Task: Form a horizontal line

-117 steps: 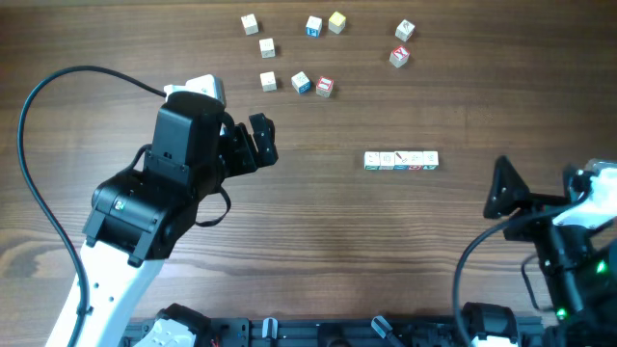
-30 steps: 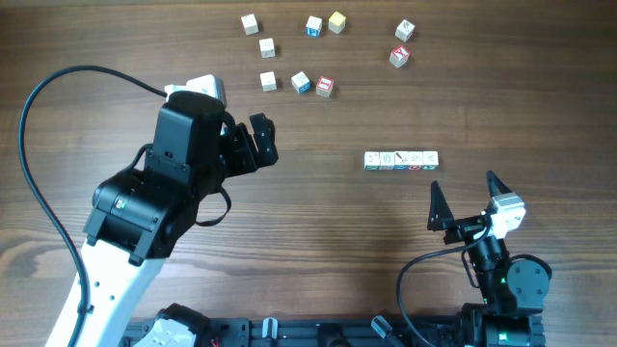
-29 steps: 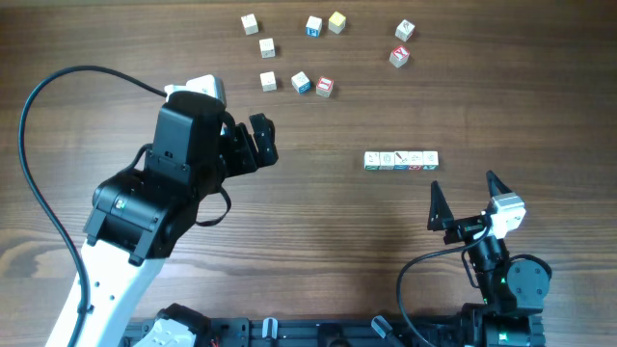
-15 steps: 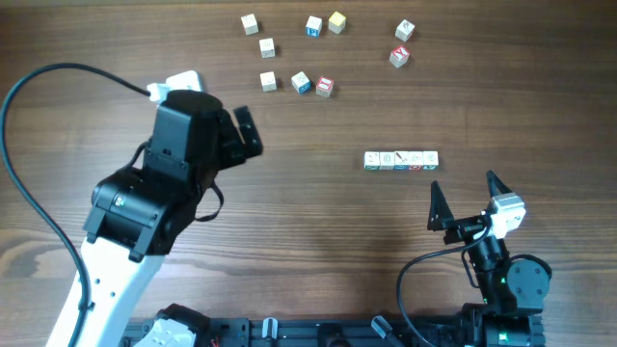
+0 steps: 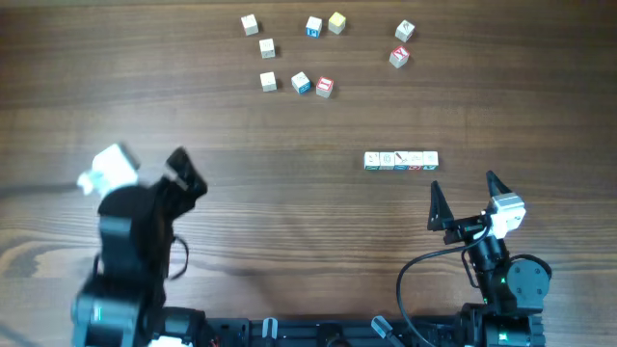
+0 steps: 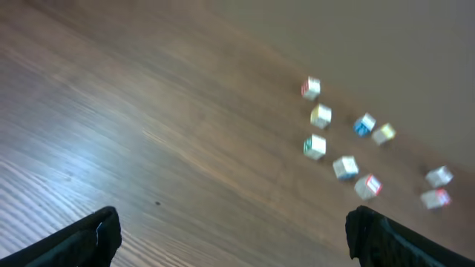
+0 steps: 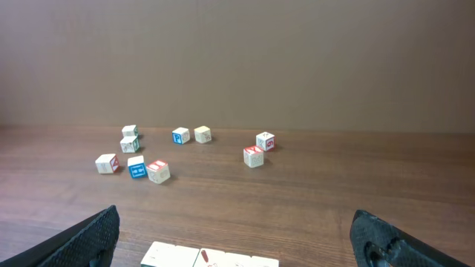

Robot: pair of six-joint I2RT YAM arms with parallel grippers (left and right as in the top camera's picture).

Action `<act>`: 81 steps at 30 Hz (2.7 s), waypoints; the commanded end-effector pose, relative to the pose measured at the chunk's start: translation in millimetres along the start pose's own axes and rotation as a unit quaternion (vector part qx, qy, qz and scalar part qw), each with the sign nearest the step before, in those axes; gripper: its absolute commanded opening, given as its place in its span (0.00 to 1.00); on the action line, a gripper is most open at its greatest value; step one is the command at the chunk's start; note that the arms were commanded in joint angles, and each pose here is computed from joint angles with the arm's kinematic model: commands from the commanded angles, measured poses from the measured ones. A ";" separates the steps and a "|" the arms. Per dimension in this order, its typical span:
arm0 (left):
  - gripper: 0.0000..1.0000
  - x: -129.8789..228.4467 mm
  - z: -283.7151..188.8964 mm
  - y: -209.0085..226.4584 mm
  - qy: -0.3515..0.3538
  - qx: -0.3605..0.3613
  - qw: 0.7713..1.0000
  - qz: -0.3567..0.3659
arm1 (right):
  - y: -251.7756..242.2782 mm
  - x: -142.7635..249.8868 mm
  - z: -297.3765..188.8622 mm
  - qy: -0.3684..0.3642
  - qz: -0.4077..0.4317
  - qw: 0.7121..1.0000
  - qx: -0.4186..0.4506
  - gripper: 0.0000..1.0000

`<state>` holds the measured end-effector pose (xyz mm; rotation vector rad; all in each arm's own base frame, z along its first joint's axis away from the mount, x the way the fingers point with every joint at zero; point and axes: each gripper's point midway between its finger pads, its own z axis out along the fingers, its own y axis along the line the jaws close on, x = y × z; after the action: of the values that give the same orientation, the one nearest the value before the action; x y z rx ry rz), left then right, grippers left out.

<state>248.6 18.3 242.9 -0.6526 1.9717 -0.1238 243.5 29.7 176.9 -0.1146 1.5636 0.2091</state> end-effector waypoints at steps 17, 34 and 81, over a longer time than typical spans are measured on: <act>1.00 41.5 22.2 47.9 -0.191 0.081 0.976 -0.068 | -1.7 -3.2 -0.4 -0.007 -0.003 1.000 0.006 1.00; 1.00 76.6 36.3 18.9 -0.172 0.158 0.965 0.120 | -1.7 -3.2 -0.4 -0.007 -0.003 1.000 0.006 1.00; 1.00 82.5 33.1 6.9 -0.156 0.189 0.967 0.073 | -1.8 -3.2 -0.4 -0.007 -0.003 1.000 0.006 1.00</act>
<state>246.0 -8.8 159.1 -0.2578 1.6311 -0.2686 243.5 29.6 177.1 -0.1144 1.5629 0.2087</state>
